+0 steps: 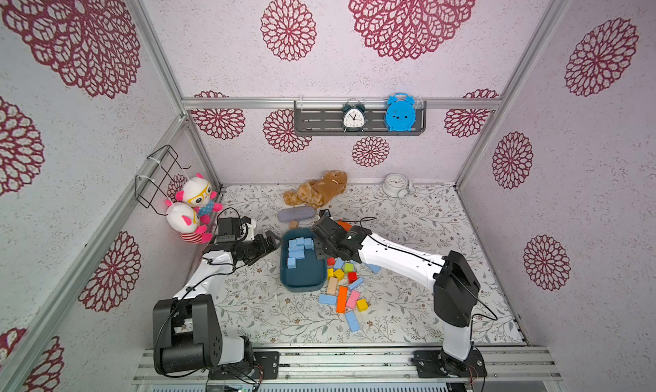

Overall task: Pick out the blue building blocks
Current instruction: Place the building block in the storage box, then adjust the storage box at the center of the board.

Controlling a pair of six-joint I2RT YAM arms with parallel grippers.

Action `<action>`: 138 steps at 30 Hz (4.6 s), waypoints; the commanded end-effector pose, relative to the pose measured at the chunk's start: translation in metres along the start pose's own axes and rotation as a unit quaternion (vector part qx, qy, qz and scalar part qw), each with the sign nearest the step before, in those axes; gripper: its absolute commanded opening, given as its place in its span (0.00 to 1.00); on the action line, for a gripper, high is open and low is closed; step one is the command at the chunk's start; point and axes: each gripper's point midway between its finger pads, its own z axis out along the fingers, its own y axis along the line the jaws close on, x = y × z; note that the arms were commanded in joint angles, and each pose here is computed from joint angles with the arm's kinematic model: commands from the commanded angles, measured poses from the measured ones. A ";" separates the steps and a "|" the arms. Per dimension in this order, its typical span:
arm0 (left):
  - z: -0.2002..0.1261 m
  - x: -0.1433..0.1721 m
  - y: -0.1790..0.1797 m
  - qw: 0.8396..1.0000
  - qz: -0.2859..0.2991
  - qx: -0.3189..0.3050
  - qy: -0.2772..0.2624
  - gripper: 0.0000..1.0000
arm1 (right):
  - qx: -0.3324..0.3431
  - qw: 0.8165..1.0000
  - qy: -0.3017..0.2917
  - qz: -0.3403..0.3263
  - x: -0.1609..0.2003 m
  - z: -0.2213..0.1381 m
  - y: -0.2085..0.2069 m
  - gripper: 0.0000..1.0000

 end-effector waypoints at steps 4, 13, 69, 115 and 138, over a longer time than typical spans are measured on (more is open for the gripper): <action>0.000 0.000 0.001 1.000 -0.019 0.015 -0.009 0.96 | -0.060 0.998 0.022 0.011 0.005 0.020 0.042 0.25; 0.008 0.008 0.002 0.999 -0.036 0.032 0.006 0.95 | -0.067 0.996 0.050 0.032 0.020 0.054 0.054 0.29; 0.016 0.019 -0.003 0.999 -0.015 0.044 0.025 0.94 | -0.162 0.978 0.037 0.127 0.013 0.073 0.060 0.55; 0.013 0.013 -0.013 0.999 0.006 0.047 0.019 0.94 | -0.125 0.978 0.002 0.164 0.024 0.034 0.000 0.56; -0.010 -0.002 -0.048 0.993 0.095 0.071 0.021 0.89 | -0.105 0.979 -0.059 0.164 0.005 0.003 -0.023 0.54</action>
